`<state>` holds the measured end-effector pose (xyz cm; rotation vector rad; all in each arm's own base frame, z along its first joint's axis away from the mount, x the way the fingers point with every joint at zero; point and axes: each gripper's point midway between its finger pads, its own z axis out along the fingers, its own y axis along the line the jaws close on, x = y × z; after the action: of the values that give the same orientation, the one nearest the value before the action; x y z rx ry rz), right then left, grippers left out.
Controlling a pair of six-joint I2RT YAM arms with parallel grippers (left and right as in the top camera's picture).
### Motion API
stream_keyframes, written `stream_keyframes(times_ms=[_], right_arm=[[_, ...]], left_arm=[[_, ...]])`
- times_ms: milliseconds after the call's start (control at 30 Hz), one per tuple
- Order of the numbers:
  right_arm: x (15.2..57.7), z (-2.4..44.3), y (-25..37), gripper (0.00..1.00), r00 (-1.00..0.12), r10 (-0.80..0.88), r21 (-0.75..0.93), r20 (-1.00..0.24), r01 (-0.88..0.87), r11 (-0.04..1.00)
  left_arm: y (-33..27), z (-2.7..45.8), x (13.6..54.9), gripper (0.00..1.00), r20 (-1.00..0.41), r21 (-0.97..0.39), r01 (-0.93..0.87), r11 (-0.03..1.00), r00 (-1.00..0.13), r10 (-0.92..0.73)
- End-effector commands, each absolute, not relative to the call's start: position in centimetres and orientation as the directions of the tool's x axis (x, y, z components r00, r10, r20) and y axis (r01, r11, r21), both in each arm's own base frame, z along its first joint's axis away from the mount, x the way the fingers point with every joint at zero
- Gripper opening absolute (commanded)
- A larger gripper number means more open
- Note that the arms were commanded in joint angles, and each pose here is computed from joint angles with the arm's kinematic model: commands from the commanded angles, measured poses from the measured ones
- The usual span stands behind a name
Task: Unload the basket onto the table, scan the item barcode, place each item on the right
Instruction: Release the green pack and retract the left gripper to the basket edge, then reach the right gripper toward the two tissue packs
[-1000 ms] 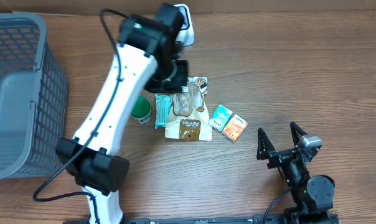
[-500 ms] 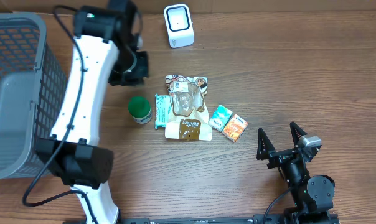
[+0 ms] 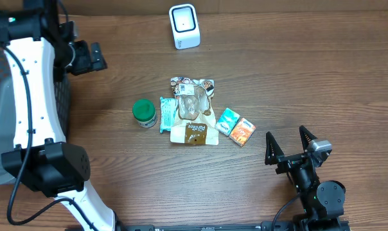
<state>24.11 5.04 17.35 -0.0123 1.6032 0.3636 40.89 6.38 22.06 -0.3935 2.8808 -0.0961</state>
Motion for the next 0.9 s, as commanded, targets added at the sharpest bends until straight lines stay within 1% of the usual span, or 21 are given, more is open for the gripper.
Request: stream_keyframes(times_ms=[0, 867], right_arm=[[24.2, 16.97, 4.85, 1.0, -0.073, 0.208, 0.219, -0.975, -0.218, 0.951], [24.2, 16.97, 4.85, 1.0, -0.073, 0.208, 0.219, -0.975, -0.218, 0.951]], left_arm=[[7.27, 23.16, 40.52, 1.0, -0.252, -0.085, -0.25, 0.964, -0.931, -0.264], [7.43, 23.17, 40.54, 1.0, -0.254, -0.082, -0.253, 0.964, -0.93, -0.265]])
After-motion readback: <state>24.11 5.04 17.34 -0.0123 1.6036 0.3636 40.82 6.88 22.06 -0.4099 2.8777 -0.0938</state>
